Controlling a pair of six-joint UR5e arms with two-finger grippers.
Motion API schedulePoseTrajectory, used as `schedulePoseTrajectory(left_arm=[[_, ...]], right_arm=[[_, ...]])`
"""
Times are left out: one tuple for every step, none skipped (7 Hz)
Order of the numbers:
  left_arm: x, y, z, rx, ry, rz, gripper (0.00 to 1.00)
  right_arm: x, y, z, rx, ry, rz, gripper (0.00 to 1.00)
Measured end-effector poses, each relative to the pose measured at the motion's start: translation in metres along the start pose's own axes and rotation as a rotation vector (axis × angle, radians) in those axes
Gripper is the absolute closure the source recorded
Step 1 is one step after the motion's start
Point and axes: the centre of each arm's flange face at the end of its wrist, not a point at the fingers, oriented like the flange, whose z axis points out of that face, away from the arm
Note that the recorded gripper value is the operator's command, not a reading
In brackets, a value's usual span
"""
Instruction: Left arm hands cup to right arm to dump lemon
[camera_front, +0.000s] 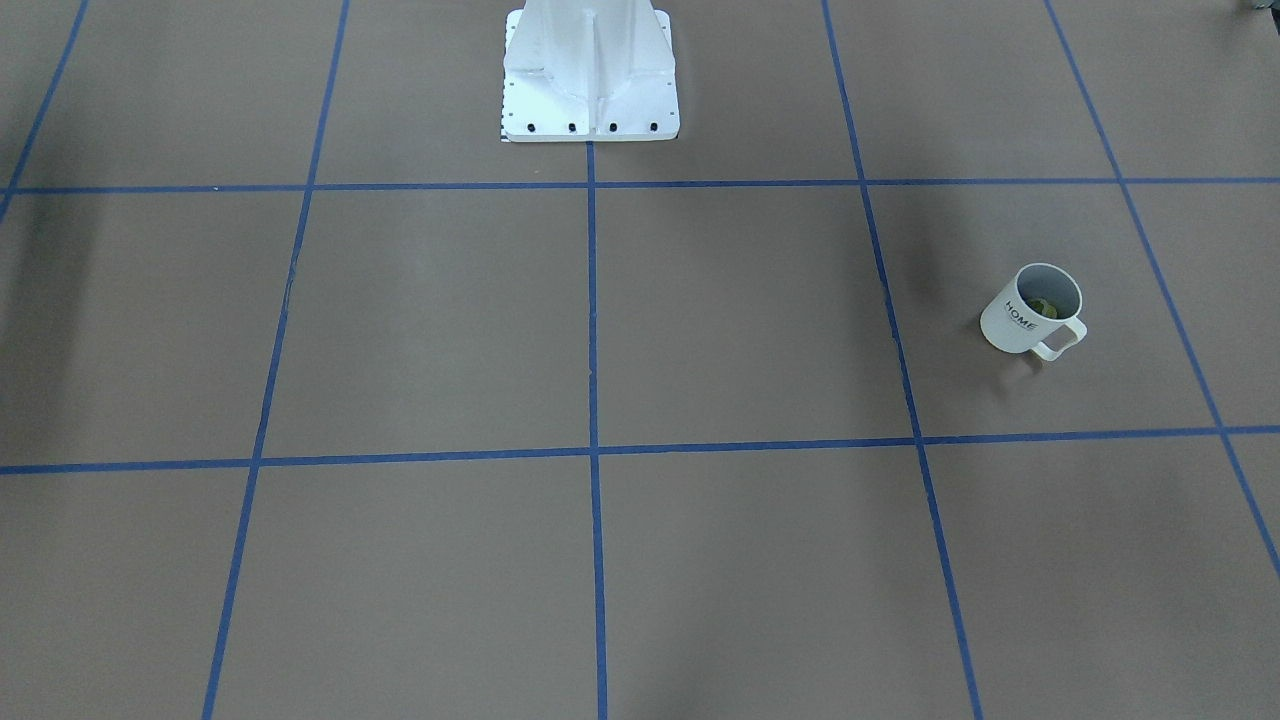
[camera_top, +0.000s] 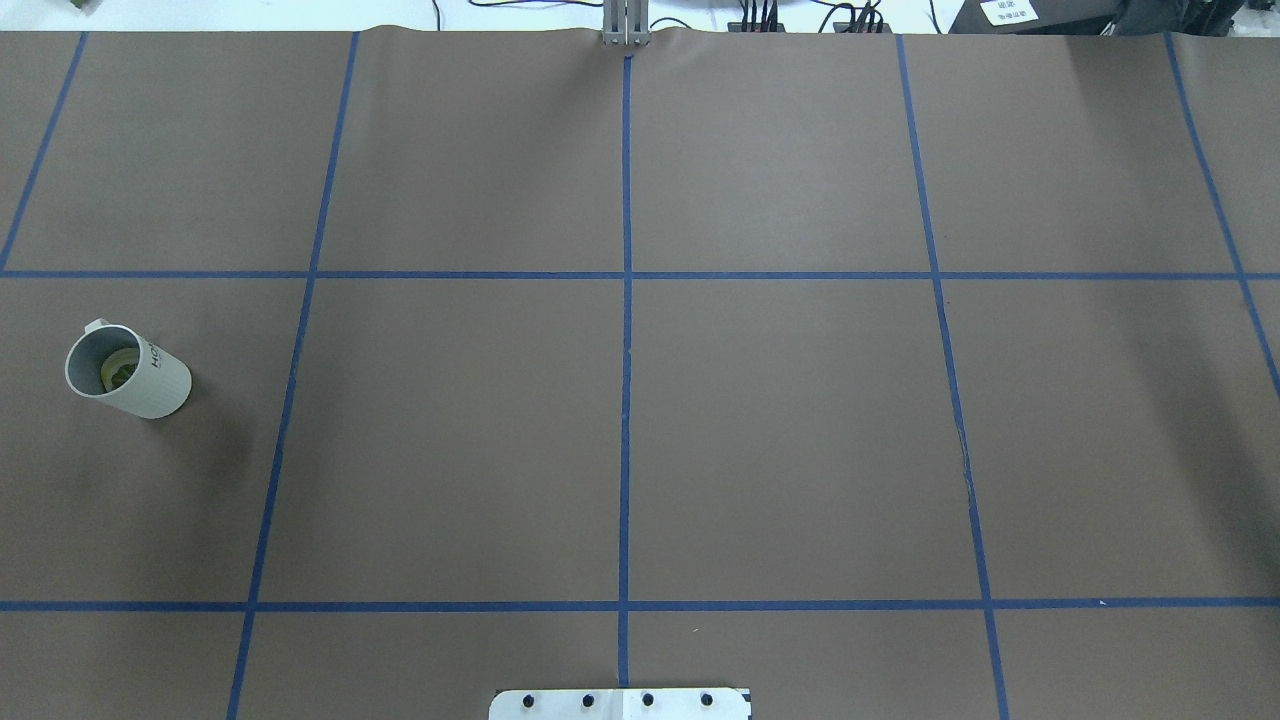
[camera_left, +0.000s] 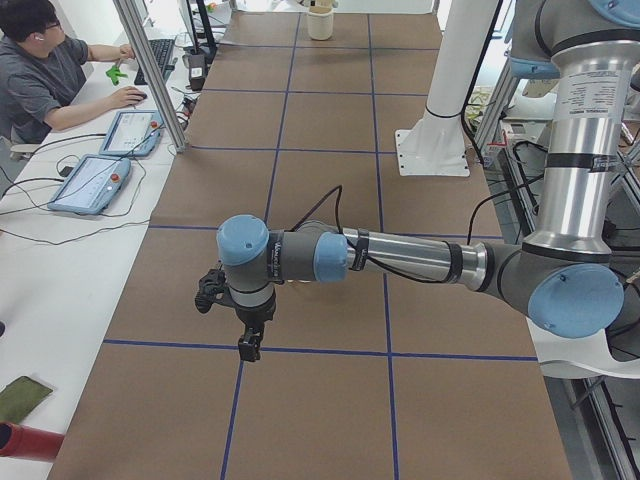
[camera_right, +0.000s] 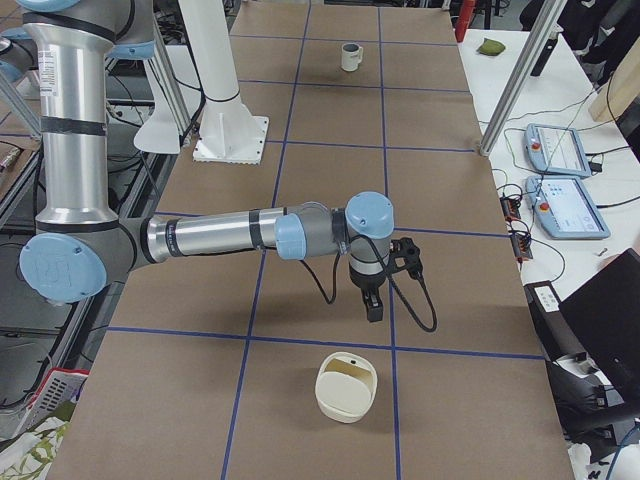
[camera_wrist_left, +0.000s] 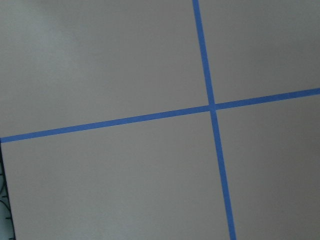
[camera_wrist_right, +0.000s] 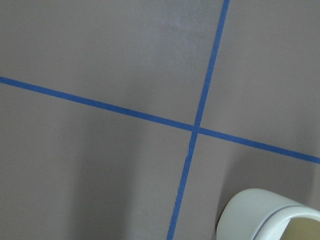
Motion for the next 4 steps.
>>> schedulePoseTrajectory(left_arm=[[0.010, -0.007, -0.014, 0.031, -0.014, 0.004, 0.00], [0.021, -0.015, -0.031, 0.087, -0.027, 0.028, 0.00], [0.030, -0.024, -0.044, 0.159, -0.035, 0.051, 0.00], [0.039, -0.028, -0.054, 0.217, -0.020, 0.019, 0.00]], right_arm=[[-0.014, -0.010, -0.017, 0.040, 0.003, -0.035, 0.00], [-0.025, -0.017, -0.029, 0.088, 0.005, -0.065, 0.00], [-0.033, -0.023, -0.038, 0.141, 0.003, -0.075, 0.00], [-0.040, -0.027, -0.042, 0.184, -0.005, -0.072, 0.00]])
